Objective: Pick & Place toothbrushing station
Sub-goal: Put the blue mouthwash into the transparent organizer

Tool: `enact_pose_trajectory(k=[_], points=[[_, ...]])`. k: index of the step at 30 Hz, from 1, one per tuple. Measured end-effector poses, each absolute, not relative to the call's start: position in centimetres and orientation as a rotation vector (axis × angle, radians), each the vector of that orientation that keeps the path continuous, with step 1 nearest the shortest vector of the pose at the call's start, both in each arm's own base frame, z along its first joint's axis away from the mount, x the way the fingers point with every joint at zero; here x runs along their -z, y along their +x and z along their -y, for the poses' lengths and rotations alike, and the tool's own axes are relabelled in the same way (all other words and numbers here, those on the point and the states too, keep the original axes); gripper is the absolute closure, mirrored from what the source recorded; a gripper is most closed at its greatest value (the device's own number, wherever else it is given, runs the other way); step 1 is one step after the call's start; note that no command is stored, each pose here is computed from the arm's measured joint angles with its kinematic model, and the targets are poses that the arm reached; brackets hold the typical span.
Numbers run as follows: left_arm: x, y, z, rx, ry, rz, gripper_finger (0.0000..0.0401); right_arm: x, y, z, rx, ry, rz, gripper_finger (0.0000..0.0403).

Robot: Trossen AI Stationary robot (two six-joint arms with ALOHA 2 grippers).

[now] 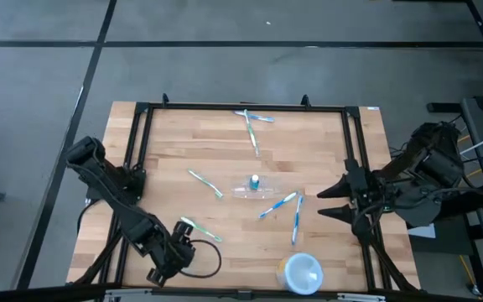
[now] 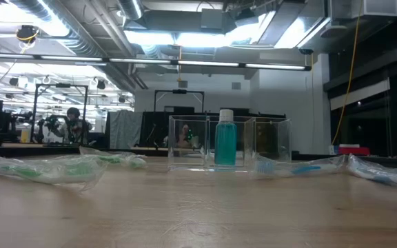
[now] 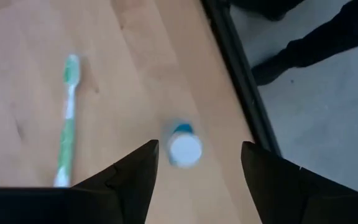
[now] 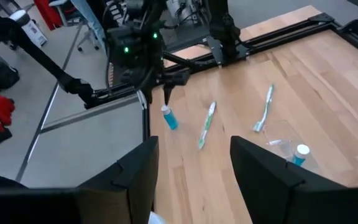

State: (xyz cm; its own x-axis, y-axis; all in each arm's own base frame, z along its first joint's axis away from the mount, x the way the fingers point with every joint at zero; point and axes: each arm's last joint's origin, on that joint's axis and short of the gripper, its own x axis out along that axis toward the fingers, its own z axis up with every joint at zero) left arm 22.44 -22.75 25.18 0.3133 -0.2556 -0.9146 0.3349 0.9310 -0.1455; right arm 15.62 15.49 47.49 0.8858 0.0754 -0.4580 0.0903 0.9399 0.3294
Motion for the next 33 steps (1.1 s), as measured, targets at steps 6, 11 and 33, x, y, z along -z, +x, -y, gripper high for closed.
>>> enact_pose_trajectory(k=[6,11,33], points=[[-23.5,23.0,23.5,0.357,0.079,-1.226,0.0175,-47.5,15.5,-15.6,0.006,0.365,-0.485,0.0201],[-22.7,23.2,23.8,0.334,0.075,-1.247,0.0175,-47.5,15.5,-15.6,0.006,0.368,-0.486,0.0201],[-22.0,23.0,23.8,0.290,0.075,-1.301,0.0223,-47.5,15.5,-15.6,0.002,0.383,-0.484,0.0202]])
